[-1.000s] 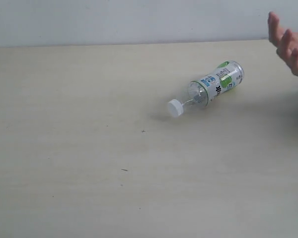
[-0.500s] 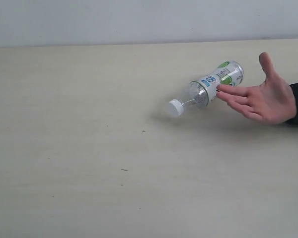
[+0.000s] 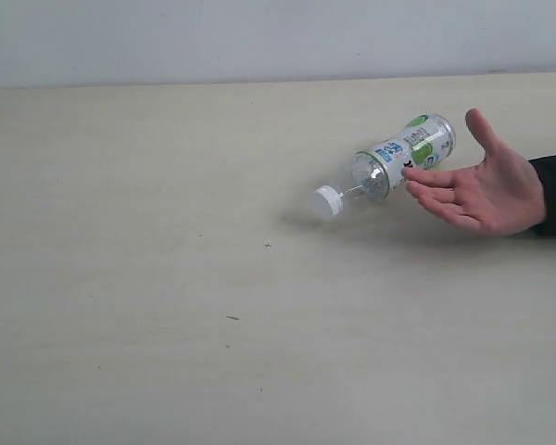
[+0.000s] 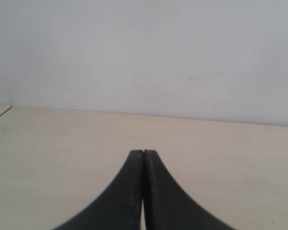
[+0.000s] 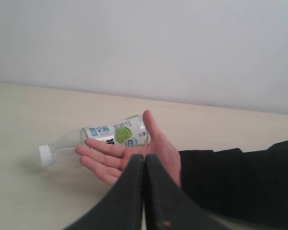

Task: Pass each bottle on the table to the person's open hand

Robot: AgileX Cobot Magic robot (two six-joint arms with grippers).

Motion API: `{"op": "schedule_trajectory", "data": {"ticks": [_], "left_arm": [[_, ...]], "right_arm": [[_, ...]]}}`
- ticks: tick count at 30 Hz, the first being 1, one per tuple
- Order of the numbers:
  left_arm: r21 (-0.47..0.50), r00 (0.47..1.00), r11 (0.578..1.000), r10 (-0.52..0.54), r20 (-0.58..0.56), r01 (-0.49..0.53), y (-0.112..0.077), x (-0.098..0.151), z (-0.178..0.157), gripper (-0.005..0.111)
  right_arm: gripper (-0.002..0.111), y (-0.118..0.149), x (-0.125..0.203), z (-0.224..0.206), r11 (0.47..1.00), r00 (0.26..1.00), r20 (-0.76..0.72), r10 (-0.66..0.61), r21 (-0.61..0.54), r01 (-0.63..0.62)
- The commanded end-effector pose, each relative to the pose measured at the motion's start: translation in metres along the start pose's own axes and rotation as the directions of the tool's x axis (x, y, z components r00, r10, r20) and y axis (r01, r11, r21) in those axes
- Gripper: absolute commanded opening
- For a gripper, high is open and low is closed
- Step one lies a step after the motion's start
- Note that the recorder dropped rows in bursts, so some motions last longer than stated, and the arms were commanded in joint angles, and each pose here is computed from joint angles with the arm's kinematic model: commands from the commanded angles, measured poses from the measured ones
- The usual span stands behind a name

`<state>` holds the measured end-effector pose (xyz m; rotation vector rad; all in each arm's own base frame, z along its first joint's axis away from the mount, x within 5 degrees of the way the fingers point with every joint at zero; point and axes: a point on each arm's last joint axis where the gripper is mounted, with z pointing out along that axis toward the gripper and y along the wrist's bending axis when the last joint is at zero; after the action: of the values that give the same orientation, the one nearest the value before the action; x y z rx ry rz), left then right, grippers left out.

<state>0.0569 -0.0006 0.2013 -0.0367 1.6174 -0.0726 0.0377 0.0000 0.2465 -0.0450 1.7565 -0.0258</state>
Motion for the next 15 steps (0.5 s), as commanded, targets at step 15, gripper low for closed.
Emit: {"op": "schedule_trajectory", "data": {"ticks": [15], "left_arm": [[0.005, 1.0, 1.0, 0.002, 0.007, -0.002, 0.0, 0.0, -0.001, 0.001]], "right_arm": [[0.0, 0.001, 0.01, 0.008, 1.0, 1.0, 0.027, 0.0, 0.0, 0.0]]}}
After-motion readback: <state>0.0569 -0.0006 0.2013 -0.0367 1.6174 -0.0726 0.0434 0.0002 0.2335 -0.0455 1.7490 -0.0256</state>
